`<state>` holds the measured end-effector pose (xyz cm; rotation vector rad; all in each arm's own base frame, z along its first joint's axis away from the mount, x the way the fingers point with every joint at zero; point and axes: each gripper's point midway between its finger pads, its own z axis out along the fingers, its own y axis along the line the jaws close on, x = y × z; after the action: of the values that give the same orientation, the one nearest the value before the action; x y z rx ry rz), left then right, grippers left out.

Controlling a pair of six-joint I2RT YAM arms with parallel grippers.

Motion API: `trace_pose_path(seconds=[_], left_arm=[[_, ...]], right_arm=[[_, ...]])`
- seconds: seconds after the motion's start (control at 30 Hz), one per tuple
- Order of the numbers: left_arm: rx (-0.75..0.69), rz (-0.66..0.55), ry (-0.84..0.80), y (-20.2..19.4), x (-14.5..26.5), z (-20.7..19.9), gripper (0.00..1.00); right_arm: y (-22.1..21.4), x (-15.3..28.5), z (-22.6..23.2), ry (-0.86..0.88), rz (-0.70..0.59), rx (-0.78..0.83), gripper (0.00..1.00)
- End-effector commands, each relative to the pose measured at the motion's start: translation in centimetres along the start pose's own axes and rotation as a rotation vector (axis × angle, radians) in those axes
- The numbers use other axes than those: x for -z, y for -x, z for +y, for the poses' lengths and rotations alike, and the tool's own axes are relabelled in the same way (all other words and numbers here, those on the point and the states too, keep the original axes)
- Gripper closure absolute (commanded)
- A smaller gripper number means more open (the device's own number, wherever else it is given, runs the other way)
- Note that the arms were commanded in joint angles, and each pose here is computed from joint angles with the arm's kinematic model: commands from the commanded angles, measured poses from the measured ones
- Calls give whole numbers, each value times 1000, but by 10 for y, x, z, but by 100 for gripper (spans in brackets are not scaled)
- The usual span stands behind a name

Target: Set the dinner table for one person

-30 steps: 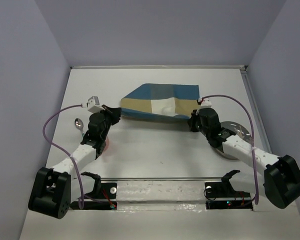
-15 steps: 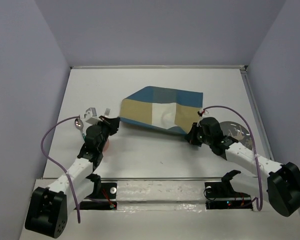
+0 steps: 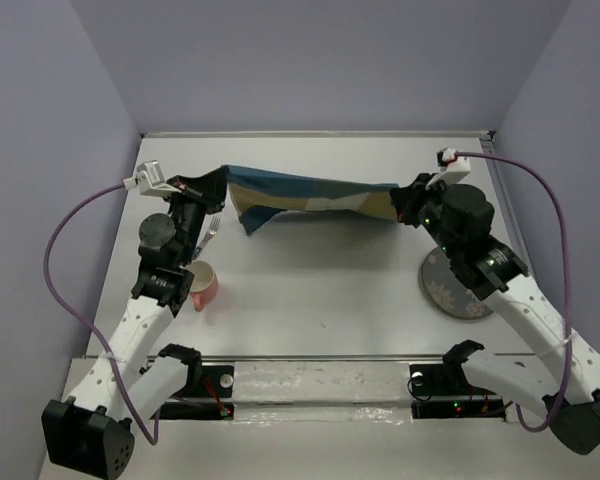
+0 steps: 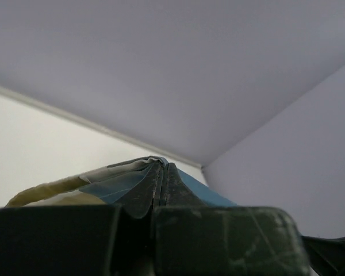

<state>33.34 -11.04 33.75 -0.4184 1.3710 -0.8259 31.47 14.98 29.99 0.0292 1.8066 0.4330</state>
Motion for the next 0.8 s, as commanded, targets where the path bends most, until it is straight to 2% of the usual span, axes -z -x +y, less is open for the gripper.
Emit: trace_pose_path(seconds=[0.0,0.13,0.3,0.5,0.6,0.63,0.67,0.77], left_arm=[[-60,-197,-32,69,9,-34,100],[-67,-211,-50,78,10,-43,100],[-62,-181,-50,73,-7,-45,100],[-68,-164,-28,67,-40,-40,100],[-95,-149,0,64,-74,-36,100],[-105,-156,7,68,-82,-36,100],[-109,-195,-24,88,-90,-55,100],[-136,-195,-22,106,-124,-64,100]], right_arm=[[59,33,-13,-79,-136,81,100],[84,48,-6,-51,-185,105,100],[89,28,-7,-84,-179,176,100],[96,-28,-1,-112,-184,259,100],[113,-61,-7,-131,-196,269,100],[119,-69,-9,-137,-201,268,100],[127,-76,-10,-137,-206,296,100],[167,-97,-8,-155,-264,313,100]])
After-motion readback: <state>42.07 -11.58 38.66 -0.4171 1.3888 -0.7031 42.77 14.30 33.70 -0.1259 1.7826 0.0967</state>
